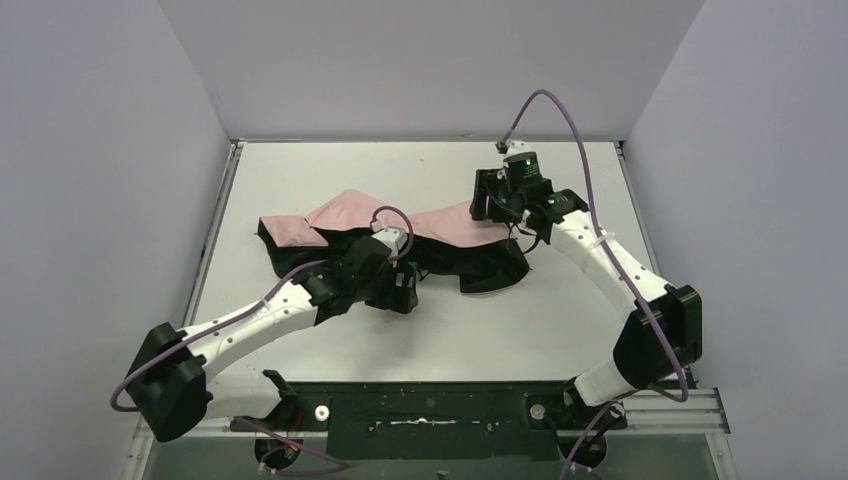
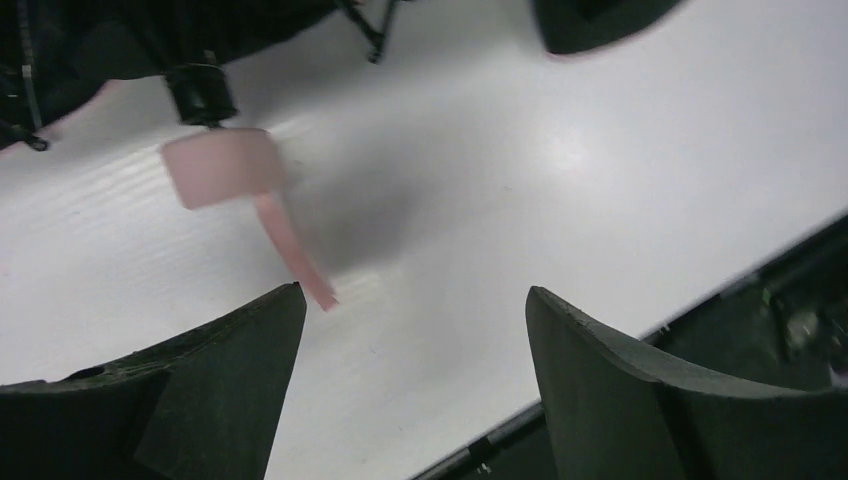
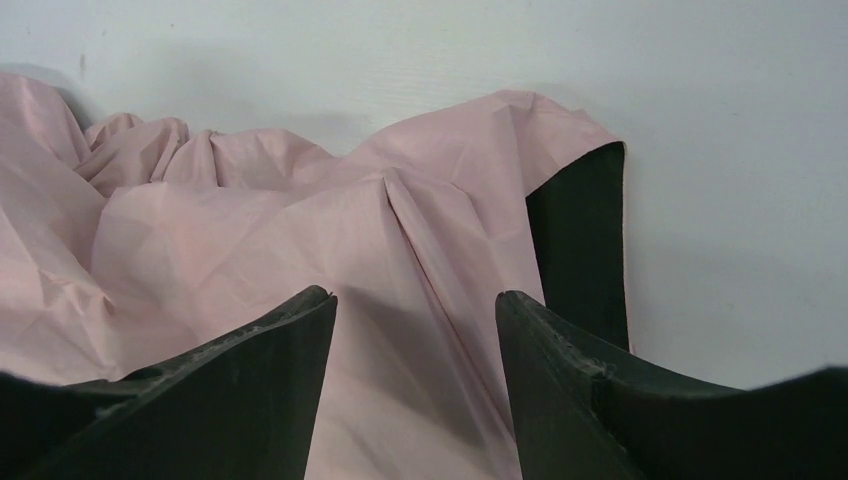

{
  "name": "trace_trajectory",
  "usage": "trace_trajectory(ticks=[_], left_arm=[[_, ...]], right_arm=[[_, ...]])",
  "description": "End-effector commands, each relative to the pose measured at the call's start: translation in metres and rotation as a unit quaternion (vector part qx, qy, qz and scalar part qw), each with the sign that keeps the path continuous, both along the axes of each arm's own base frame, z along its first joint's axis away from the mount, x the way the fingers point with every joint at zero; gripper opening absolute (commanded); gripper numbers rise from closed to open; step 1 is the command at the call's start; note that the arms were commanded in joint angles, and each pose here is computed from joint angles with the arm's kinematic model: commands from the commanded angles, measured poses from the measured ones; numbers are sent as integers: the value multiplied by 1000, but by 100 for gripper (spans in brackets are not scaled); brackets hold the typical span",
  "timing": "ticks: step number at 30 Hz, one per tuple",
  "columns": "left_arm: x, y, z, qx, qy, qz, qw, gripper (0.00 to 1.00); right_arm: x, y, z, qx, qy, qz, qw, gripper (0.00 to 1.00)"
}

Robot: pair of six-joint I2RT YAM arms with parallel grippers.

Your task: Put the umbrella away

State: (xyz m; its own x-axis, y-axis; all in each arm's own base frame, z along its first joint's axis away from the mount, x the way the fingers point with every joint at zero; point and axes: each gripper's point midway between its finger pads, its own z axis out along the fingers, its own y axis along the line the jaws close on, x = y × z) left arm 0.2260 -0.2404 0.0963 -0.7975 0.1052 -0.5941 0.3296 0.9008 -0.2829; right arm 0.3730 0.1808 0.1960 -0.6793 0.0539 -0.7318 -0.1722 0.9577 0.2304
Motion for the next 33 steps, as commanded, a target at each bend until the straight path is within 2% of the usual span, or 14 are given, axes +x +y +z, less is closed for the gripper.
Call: trace_trajectory(ticks=[1, 4, 7, 10, 14, 17, 22, 29, 33], left_arm=[[-41, -22, 49, -58, -15, -99, 993, 77], [-55, -28, 97, -94, -52, -146, 983, 72], [-43, -17, 153, -112, -116, -136, 977, 69], [-6, 6, 207, -115, -176, -86, 974, 69], [57, 51, 232, -83, -205, 8, 975, 69], [100, 78, 221, -37, -197, 58, 978, 69], [144, 103, 185, 30, -164, 69, 983, 70], [171, 109, 114, 67, -100, 68, 990, 70], [178, 96, 74, 54, -69, 52, 995, 68]], right_arm=[[8, 15, 7, 13, 1, 51, 999, 60], [13, 20, -4, 19, 10, 56, 998, 56], [17, 25, -15, 21, 18, 61, 998, 53], [21, 29, -23, 26, 25, 64, 997, 51], [24, 36, -30, 36, 34, 70, 996, 51], [25, 40, -35, 41, 41, 73, 996, 50], [24, 45, -36, 49, 45, 80, 995, 49], [20, 49, -46, 52, 61, 87, 993, 47], [18, 59, -58, 60, 73, 95, 991, 45]])
